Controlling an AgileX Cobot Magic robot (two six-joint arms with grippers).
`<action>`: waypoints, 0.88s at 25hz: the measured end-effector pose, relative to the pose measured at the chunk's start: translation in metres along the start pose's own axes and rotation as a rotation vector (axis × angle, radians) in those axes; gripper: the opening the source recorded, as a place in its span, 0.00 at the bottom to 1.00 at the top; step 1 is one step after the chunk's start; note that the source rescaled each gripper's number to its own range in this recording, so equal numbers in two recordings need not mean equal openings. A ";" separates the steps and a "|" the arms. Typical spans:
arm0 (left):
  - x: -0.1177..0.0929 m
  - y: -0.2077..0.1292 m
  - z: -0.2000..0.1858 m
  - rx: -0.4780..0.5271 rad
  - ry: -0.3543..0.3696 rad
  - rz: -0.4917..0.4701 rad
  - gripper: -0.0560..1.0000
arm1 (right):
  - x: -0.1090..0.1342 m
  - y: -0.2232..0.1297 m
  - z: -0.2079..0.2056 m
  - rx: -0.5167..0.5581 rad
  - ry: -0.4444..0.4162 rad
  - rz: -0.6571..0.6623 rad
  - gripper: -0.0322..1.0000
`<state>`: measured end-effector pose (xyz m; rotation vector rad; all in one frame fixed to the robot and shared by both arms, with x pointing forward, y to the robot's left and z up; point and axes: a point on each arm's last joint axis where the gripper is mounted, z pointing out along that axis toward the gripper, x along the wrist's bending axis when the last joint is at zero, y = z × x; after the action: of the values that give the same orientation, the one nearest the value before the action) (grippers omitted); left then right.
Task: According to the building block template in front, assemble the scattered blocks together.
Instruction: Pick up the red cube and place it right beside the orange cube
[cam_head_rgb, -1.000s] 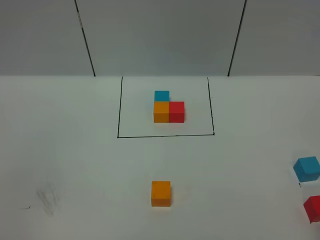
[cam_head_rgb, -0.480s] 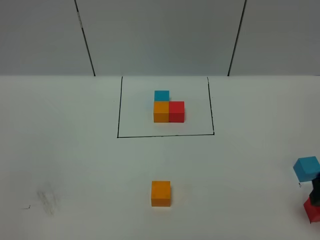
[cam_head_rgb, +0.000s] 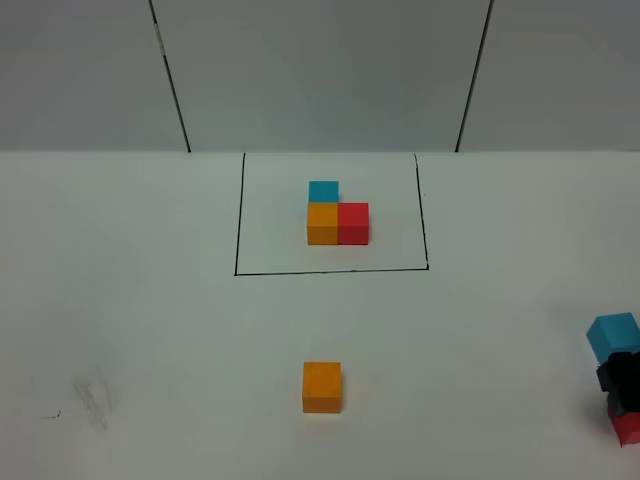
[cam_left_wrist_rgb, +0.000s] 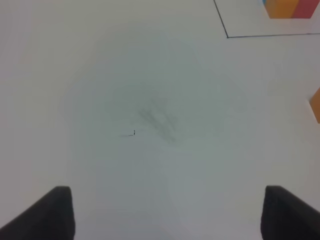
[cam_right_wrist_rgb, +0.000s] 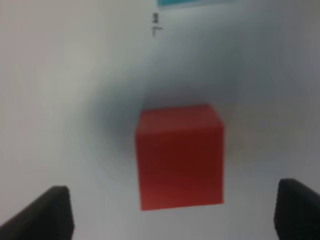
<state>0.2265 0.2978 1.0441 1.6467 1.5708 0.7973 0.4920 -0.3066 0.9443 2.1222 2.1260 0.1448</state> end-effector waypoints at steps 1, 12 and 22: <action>0.000 0.000 0.000 0.000 0.000 0.000 0.67 | -0.001 0.000 0.000 -0.001 -0.013 -0.001 0.68; 0.000 0.000 0.000 0.000 0.000 0.000 0.67 | -0.002 0.004 0.000 -0.041 -0.023 0.008 0.67; 0.000 0.000 0.000 0.000 0.000 0.000 0.67 | 0.000 0.007 0.032 0.032 0.000 0.031 0.67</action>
<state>0.2265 0.2978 1.0441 1.6467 1.5708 0.7973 0.5038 -0.3070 0.9142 2.1730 2.1101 0.1145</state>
